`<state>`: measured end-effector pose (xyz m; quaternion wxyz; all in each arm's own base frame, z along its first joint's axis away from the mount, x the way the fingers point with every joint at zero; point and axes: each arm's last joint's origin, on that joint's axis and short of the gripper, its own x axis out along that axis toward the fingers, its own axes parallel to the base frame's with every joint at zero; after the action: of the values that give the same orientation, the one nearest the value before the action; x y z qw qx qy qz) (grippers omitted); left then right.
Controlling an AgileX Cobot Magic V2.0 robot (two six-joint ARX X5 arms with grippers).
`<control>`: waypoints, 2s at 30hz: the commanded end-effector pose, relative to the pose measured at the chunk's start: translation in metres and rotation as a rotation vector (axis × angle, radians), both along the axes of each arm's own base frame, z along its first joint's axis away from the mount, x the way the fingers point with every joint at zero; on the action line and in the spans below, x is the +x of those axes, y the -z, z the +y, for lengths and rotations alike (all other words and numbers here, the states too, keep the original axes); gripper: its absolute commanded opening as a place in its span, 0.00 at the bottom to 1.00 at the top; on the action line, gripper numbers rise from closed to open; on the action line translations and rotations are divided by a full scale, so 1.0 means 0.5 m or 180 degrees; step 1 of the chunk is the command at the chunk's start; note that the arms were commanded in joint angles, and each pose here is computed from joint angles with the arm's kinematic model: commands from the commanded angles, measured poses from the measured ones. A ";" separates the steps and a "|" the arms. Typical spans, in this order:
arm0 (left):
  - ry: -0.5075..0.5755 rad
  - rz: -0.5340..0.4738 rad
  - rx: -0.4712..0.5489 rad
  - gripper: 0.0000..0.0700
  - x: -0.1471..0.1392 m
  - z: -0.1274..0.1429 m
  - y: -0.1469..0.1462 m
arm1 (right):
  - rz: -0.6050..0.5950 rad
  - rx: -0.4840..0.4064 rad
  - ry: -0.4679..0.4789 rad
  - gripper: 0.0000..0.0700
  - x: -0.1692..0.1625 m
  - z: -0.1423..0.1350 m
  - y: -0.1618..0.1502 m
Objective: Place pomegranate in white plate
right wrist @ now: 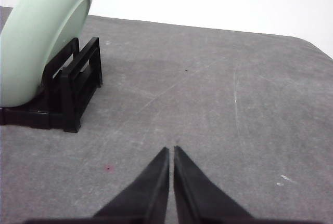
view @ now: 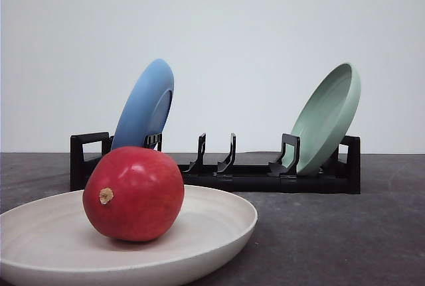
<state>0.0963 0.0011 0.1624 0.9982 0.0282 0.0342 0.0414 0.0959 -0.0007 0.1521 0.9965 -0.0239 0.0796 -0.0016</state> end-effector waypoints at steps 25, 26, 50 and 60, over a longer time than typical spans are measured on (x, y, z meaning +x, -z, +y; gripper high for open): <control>-0.0002 0.0002 0.0025 0.00 0.001 0.000 0.005 | -0.0031 0.0024 0.0003 0.01 0.000 0.000 0.000; -0.0002 0.0002 0.0025 0.00 0.001 0.000 0.005 | -0.0031 0.0023 0.0003 0.01 0.000 0.000 0.000; -0.0002 0.0001 0.0025 0.00 0.001 0.000 0.004 | -0.0031 0.0024 0.0003 0.01 0.000 0.000 0.000; -0.0002 0.0002 0.0025 0.00 0.001 0.000 0.005 | -0.0031 0.0023 0.0003 0.01 0.000 0.000 0.000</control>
<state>0.0963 0.0011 0.1624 0.9982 0.0282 0.0342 0.0414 0.0959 -0.0007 0.1521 0.9965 -0.0239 0.0796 -0.0015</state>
